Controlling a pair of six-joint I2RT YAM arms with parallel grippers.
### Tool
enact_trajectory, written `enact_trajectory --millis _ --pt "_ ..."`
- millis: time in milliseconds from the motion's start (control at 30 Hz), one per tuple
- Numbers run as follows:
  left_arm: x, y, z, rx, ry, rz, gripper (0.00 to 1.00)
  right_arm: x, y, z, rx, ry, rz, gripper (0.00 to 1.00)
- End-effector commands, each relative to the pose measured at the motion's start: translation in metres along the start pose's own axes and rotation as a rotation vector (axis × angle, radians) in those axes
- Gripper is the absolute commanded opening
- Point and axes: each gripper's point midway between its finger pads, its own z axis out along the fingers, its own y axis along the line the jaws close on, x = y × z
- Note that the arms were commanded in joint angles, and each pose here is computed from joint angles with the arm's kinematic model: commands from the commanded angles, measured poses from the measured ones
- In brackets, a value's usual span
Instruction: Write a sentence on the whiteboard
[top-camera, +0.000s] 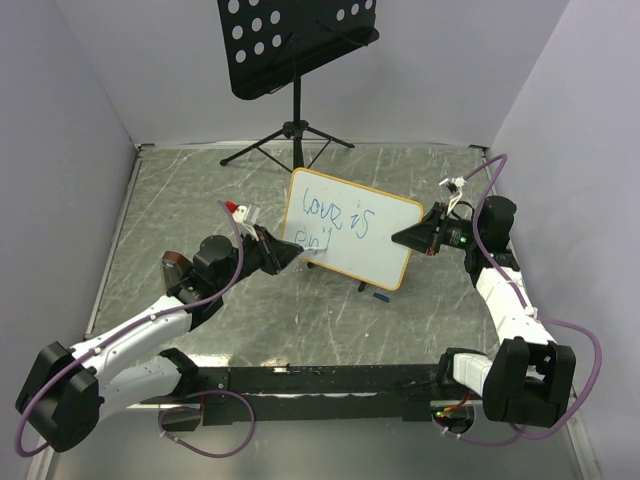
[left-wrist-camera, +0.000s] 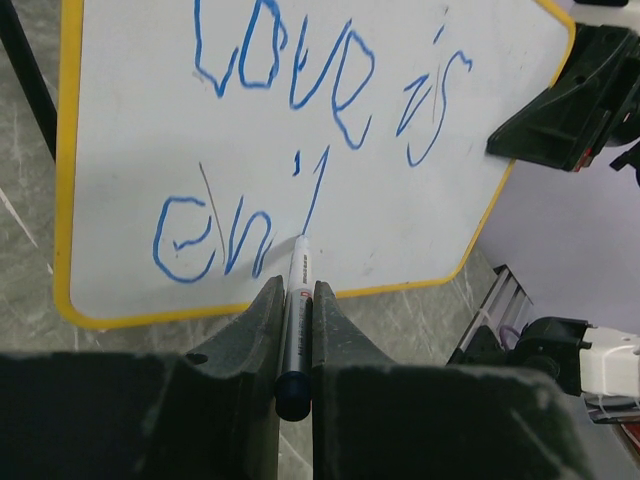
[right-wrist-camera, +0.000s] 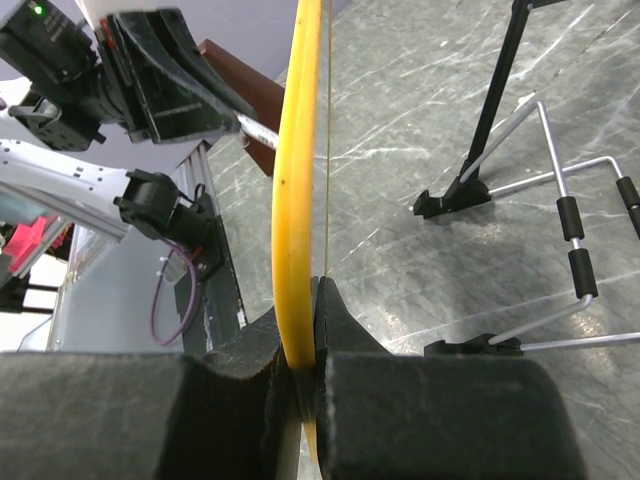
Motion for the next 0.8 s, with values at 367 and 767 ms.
enact_trajectory --millis 367,767 --pt "0.01 0.003 -0.006 0.001 0.03 -0.013 0.01 -0.01 0.023 -0.002 -0.091 0.01 -0.109 0.0" --pt "-0.023 -0.009 0.006 0.037 -0.05 0.0 0.01 -0.01 0.024 -0.002 -0.092 0.01 -0.11 0.0"
